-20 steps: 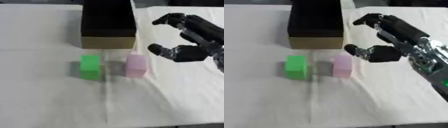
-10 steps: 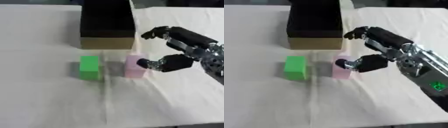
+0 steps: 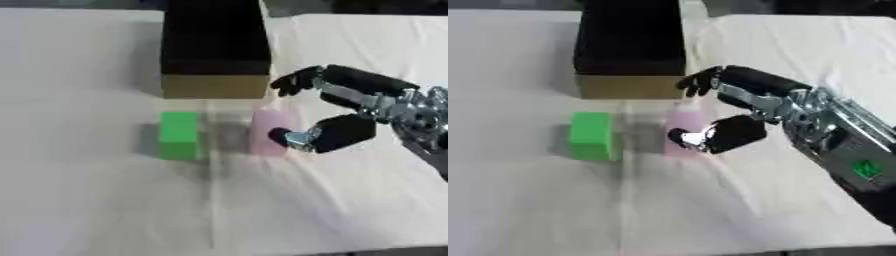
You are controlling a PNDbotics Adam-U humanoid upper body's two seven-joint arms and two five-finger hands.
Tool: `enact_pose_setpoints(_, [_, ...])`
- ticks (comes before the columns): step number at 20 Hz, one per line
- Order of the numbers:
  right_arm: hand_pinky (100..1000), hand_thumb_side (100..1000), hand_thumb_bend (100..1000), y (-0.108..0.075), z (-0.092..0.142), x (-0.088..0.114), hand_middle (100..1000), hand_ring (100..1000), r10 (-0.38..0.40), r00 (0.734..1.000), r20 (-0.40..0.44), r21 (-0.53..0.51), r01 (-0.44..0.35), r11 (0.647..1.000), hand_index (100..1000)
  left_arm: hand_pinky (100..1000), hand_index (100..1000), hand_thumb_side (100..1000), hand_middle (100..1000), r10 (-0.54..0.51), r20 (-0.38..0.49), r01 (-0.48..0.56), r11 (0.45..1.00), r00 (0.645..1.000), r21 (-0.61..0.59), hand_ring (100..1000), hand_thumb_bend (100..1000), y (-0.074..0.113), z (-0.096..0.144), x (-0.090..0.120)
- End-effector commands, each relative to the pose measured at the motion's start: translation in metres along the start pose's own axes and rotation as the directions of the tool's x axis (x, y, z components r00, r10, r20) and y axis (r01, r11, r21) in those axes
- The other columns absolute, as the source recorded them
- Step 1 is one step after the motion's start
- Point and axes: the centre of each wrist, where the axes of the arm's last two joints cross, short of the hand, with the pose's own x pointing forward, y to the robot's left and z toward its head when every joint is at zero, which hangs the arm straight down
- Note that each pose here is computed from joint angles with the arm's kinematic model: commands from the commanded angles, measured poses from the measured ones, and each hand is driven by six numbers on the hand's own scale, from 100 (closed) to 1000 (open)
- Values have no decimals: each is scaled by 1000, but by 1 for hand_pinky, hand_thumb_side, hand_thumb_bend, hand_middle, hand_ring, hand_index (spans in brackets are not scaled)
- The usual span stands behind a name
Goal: Pick up objects on the table and place them in the box.
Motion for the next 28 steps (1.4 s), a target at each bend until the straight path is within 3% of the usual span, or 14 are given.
enact_pose_setpoints(1, [901,654,377,-8,4,2,799,861,13,1000,-3,4,-13,1000,940,699,823,1000,690,2,37,-2,1000,999,7,763,360,4,-8,6])
enact_pose_setpoints(18, [923,676,430,-6,5,1,854,915,109,992,-61,15,-109,994,938,698,823,1000,691,15,38,-15,1000,999,8,764,347,2,-8,7])
enact_pose_setpoints(28, [918,669,405,-2,1,-3,851,916,100,990,-96,48,-95,994,938,695,823,1000,690,24,39,-24,1000,999,9,764,340,1,-9,8])
